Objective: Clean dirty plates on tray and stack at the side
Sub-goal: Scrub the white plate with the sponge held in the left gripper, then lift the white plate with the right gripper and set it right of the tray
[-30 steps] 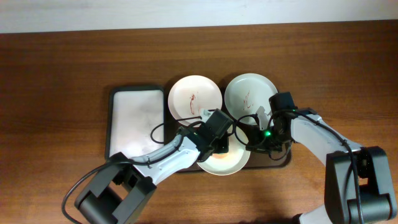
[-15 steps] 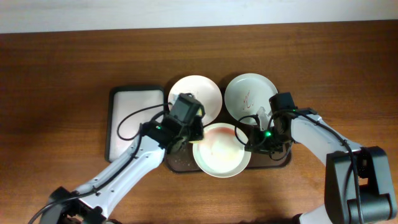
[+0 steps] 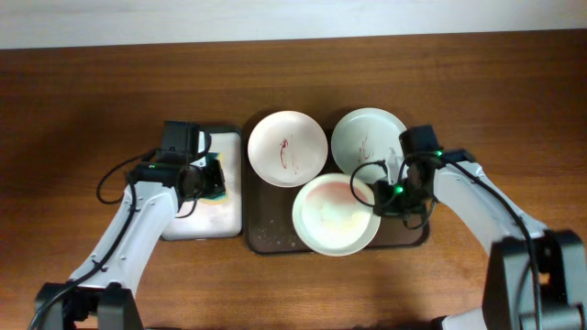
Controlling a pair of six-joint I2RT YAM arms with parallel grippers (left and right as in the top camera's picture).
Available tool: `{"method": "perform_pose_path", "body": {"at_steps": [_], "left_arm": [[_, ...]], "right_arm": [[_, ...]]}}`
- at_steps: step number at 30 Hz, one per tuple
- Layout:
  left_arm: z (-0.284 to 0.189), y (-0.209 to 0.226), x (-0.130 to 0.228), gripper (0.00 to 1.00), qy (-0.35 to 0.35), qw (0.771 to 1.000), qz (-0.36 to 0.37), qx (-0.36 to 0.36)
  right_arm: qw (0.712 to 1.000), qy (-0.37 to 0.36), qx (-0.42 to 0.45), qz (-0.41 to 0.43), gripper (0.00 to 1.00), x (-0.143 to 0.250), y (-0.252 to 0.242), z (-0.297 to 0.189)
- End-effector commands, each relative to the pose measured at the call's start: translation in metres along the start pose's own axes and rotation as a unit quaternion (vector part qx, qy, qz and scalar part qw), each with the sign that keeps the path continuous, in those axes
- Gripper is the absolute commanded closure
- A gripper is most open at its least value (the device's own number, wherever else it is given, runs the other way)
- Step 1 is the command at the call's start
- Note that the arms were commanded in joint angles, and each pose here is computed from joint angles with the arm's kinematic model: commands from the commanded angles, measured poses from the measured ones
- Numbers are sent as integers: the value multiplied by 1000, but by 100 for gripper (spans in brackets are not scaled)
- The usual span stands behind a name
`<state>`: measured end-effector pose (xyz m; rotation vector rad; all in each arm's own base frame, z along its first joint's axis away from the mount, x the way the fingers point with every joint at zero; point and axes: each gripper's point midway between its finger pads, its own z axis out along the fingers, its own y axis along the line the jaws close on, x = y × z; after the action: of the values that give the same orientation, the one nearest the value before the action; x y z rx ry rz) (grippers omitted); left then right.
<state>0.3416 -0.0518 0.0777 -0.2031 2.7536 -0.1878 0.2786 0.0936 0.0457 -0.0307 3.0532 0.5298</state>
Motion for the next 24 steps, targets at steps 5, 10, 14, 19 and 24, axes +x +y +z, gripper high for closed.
{"method": "perform_pose_path", "body": {"at_steps": [5,10,14,19,24], "left_arm": [[20,4,7,100,28,999,17,3],[27,3,0,100,17,1000,18,4],[27,3,0,100,15,1000,18,4],[27,3,0,100,15,1000,18,5],[27,3,0,100,15,1000,18,5]], "right_arm": [[957,-156,229,-87,96,-56,8,-70],[888,-236,358,-165,96,-68,43,-98],[831,-304,414,-212,96,-68,83,-120],[749,-393,482,-228,96,-61,120,-154],[740,-408,486,-224,96,-61,124,-159]]}}
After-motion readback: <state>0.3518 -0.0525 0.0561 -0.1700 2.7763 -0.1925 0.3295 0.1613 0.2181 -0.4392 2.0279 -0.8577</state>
